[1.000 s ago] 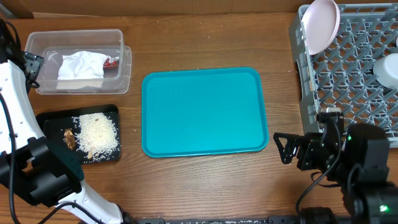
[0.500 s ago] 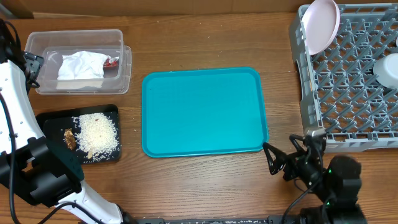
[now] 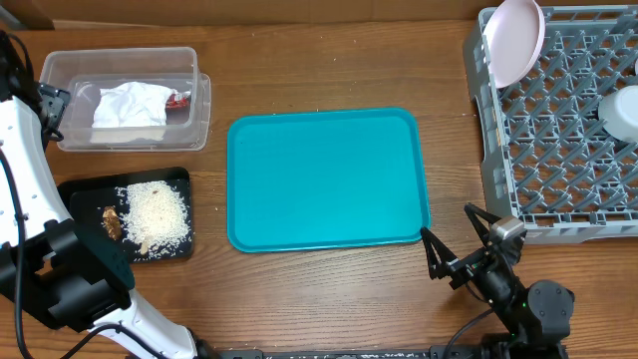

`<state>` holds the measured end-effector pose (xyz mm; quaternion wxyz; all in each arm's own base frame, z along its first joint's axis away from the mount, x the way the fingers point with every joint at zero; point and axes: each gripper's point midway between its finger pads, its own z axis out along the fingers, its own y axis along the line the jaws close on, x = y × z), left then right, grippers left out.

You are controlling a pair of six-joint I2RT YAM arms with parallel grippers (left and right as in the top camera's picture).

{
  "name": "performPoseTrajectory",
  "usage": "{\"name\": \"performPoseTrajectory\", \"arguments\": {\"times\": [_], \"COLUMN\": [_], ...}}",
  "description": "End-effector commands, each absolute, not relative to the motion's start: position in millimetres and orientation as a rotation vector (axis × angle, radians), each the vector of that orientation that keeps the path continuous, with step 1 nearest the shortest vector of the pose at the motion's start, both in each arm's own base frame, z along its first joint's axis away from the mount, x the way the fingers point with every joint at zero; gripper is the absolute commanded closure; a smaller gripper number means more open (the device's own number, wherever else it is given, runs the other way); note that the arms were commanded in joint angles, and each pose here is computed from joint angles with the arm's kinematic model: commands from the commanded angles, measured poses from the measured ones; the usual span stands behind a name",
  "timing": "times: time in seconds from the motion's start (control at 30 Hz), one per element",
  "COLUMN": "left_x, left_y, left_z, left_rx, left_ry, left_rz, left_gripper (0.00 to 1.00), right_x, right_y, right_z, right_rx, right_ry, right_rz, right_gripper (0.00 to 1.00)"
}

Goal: Sort waste into correct bins and load items into the dishwasher

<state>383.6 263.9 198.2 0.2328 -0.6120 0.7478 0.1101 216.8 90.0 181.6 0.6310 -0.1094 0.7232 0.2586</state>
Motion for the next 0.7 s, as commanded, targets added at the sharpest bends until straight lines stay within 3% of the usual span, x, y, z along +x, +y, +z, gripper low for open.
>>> {"name": "performPoseTrajectory", "arguments": {"times": [0.0, 0.67], "left_x": [381.1, 381.1], "left_y": [267.0, 267.0], "left_z": [213.8, 213.8], "left_rx": [-1.666, -1.666], "left_ry": [2.018, 2.018], "left_rz": [0.312, 0.312], "left_gripper": [0.00, 0.00], "right_x": [219.7, 238.0], "right_y": [88.3, 53.5], "right_z": [179.6, 194.1], "right_rx": [-0.255, -0.099], "right_ry": [1.614, 1.505], "right_rz": [0.567, 0.381], "right_gripper": [0.00, 0.00]}}
